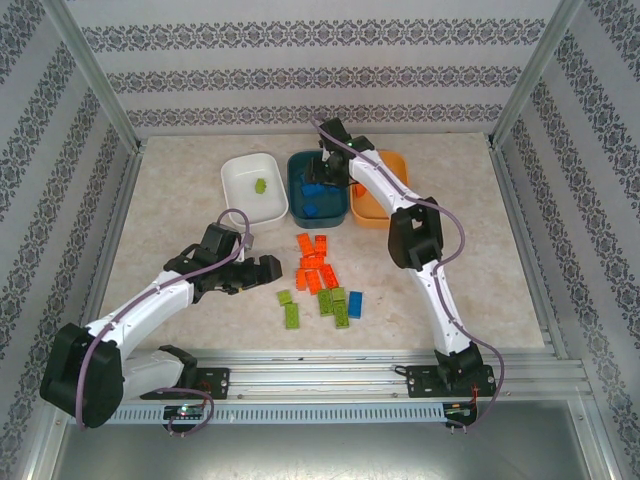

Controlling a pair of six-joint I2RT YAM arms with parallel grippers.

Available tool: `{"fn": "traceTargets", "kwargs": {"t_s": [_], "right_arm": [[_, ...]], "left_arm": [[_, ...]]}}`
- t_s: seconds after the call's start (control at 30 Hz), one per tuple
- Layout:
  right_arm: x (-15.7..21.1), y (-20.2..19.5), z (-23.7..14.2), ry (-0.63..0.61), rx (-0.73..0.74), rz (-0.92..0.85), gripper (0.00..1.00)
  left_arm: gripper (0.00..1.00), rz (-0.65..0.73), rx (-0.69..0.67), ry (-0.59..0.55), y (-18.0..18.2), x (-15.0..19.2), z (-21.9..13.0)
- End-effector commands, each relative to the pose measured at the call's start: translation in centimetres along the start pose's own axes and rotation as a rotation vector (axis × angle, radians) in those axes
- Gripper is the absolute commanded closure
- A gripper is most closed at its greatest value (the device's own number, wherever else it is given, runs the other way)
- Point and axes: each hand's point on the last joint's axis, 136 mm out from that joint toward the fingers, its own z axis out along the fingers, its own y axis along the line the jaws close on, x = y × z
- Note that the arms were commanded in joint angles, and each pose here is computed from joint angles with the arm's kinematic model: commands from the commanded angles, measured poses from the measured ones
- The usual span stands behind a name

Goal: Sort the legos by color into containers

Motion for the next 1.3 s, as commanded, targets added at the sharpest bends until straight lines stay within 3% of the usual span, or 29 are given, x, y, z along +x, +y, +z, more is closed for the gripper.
{"fn": "traceTargets", "kwargs": {"t_s": [0.0, 0.1, 0.23, 0.43, 0.67, 0.87, 1.27], "right_arm": [[-0.8, 2.6, -7.8, -0.084, -0.041, -0.063, 0.43], [1.7, 3.6, -12.0, -0.112, -0.024, -0.137, 0.39], [8.3, 3.2, -14.7, -0.044, -0.040, -0.157, 0.35], [18.4, 1.4, -14.2, 0.099, -0.015, -0.149, 0.33], [25.8, 0.8, -11.3, 0.214, 0.024, -0.221, 0.33], [28.1, 0.5, -8.8, 0.286, 0.068, -0.263, 0.35], [27.6, -1.5, -5.8, 0.296, 0.208, -0.288, 0.44]], "left_arm": [[0.10, -0.033, 0.003, -0.006, 0.2, 0.2, -0.3], [0.10, -0.039, 0.021, -0.022, -0.1, 0.0, -0.6], [0.09, -0.042, 0.025, -0.038, -0.1, 0.1, -0.9], [0.09, -0.054, 0.039, -0.044, -0.1, 0.2, -0.7], [0.08, -0.063, 0.049, -0.051, 0.1, 0.7, -0.8], [0.08, -0.055, 0.042, -0.050, 0.2, 0.9, -1.1], [0.07, -0.046, 0.025, -0.048, 0.6, 1.2, -1.4]]}}
